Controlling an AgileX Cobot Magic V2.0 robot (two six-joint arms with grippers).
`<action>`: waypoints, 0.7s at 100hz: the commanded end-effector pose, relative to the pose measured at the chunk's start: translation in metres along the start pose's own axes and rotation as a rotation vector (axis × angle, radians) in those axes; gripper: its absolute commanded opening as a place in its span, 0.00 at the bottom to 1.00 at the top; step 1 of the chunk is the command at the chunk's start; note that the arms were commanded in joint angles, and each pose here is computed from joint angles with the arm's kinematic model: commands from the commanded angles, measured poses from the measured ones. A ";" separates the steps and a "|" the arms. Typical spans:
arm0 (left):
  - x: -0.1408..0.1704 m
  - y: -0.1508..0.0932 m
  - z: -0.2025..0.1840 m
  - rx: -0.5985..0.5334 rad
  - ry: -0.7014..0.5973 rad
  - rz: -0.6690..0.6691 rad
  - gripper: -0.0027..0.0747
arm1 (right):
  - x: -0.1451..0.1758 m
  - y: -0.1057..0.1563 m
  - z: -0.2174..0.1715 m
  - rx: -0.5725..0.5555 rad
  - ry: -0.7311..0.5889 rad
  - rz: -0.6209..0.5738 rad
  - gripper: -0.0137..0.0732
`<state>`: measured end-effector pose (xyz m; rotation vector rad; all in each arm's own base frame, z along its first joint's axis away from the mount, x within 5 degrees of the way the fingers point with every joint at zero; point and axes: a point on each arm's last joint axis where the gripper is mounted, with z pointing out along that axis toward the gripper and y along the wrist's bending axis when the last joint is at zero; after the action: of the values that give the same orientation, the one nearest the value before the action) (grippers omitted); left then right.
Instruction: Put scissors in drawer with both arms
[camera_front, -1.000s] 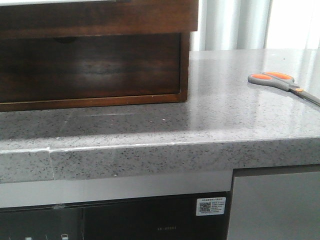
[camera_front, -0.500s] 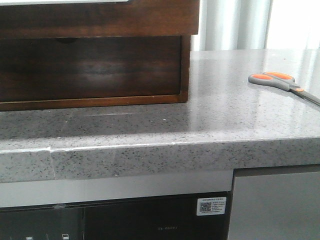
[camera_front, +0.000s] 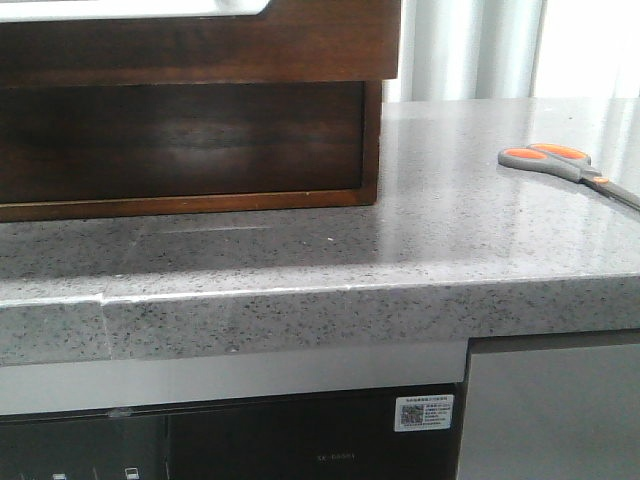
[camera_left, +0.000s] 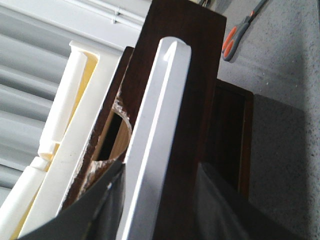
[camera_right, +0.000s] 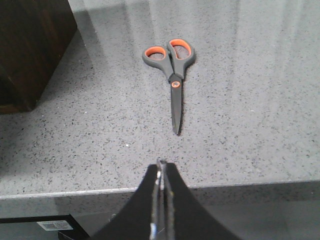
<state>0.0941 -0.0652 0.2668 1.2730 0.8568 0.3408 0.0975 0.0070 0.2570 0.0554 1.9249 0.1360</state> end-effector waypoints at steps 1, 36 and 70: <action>-0.006 0.016 0.001 -0.108 -0.061 -0.101 0.43 | -0.018 0.003 -0.002 -0.014 -0.099 -0.006 0.10; -0.008 0.041 -0.006 -0.377 -0.153 -0.401 0.42 | -0.036 0.005 0.025 0.001 0.001 -0.016 0.53; -0.012 0.043 -0.008 -0.394 -0.210 -0.423 0.42 | -0.098 0.011 0.091 0.039 0.203 -0.071 0.62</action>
<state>0.0929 -0.0560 0.2976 0.7907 0.8704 0.0772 0.1914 0.0115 0.2976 0.0222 2.1482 0.0743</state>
